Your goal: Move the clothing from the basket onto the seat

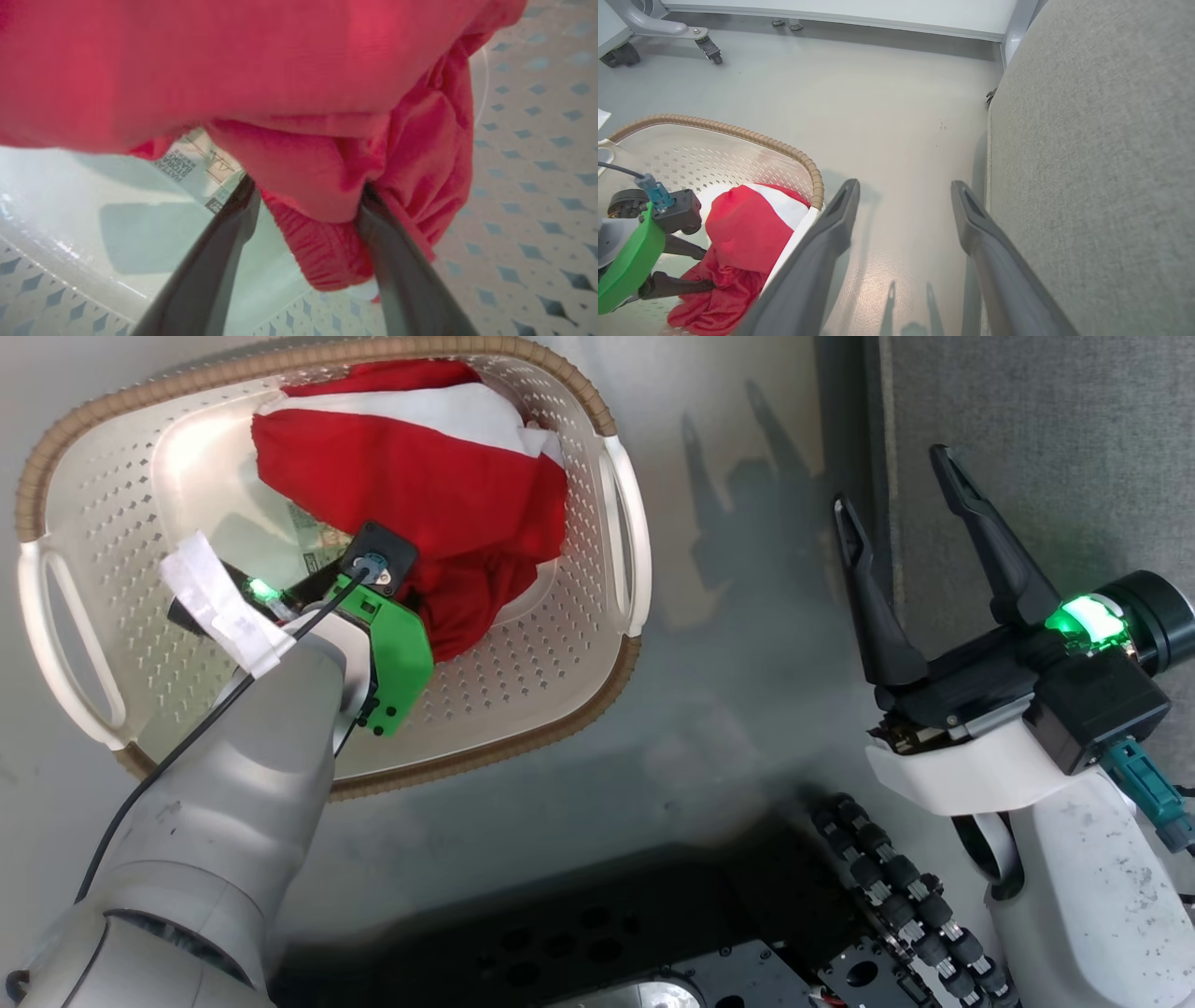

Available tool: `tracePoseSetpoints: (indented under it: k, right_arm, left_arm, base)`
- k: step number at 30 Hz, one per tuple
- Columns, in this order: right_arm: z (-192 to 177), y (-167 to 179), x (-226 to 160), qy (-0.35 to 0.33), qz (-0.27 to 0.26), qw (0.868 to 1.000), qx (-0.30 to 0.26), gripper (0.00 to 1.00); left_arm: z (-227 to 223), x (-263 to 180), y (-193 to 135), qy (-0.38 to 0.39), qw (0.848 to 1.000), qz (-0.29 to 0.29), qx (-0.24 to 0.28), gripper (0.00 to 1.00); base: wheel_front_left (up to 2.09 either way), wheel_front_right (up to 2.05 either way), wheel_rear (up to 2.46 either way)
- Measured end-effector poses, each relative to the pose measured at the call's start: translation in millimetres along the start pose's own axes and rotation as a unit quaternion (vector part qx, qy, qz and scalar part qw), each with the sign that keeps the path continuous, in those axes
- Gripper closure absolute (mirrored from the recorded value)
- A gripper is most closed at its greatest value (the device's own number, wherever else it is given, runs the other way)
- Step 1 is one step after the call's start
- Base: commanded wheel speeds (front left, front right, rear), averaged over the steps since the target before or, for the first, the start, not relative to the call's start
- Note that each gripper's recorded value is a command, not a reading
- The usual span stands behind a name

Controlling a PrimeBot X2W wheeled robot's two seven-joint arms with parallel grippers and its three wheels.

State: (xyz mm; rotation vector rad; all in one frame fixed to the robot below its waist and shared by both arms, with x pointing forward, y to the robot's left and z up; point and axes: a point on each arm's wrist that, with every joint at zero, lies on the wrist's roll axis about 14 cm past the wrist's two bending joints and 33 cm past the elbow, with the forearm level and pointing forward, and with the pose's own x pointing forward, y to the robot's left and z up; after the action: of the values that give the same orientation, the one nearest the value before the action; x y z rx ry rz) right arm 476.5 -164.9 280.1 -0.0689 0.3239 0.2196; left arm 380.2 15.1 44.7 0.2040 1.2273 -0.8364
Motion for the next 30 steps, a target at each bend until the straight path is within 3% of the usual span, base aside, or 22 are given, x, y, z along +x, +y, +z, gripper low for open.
tracePoseSetpoints:
  k: [10,23,30]
  right_arm:
    - [6,5,7,-0.012,0.004,1.0,0.006,0.0]
    - [46,26,12,-0.058,0.029,0.998,0.024,0.0]
    - [71,35,-11,-0.07,0.036,0.996,0.029,0.0]
  left_arm:
    - [-7,-5,1,0.021,1.0,0.001,-0.015,1.0]
    - [24,-47,0,-0.072,0.997,0.024,-0.022,1.0]
    - [38,-94,-4,-0.134,0.988,0.068,-0.031,1.0]
  base:
    - [0.0,0.0,0.0]
    - [0.0,0.0,0.0]
    - [0.0,0.0,0.0]
